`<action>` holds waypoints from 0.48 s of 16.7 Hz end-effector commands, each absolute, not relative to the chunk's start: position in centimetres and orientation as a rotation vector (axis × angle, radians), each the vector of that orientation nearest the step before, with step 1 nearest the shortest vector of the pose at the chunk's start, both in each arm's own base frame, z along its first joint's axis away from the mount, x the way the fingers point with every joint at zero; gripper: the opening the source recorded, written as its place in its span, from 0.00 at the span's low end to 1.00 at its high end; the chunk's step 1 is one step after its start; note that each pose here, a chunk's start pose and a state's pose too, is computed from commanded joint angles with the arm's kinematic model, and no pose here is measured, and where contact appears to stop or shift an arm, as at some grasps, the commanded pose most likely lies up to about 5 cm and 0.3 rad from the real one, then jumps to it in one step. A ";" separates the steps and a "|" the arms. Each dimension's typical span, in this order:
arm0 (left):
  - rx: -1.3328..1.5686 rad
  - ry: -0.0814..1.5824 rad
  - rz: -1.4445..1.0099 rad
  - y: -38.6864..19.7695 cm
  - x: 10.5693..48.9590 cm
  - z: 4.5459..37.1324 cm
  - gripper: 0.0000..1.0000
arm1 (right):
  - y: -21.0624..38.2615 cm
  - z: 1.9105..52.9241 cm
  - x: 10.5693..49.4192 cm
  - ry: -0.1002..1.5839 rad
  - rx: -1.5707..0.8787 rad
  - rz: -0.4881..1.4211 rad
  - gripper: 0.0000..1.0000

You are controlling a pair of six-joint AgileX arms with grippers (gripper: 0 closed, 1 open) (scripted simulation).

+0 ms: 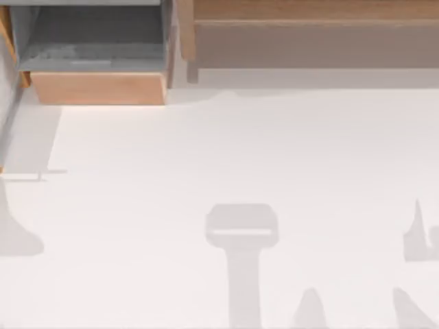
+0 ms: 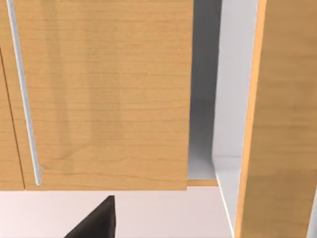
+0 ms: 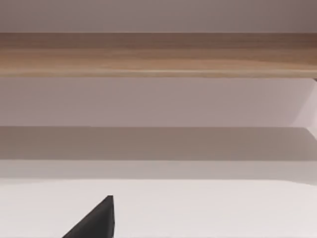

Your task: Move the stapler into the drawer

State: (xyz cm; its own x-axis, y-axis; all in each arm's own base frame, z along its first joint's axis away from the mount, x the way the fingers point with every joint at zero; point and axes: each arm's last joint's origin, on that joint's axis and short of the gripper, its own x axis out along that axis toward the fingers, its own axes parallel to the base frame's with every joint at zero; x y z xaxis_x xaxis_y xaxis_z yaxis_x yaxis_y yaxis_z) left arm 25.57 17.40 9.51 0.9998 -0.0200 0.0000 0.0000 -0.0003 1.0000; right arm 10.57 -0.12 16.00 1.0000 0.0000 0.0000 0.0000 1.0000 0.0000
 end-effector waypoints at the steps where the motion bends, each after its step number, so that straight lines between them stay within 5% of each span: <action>1: 1.571 -0.016 -0.016 17.4 25.6 9.5 0.85 | -0.1 16.0 10.6 0.000 0.000 0.000 1.00; 8: 1.571 -0.016 -0.016 17.4 25.6 9.5 0.32 | -0.1 16.0 10.6 0.000 0.000 0.000 1.00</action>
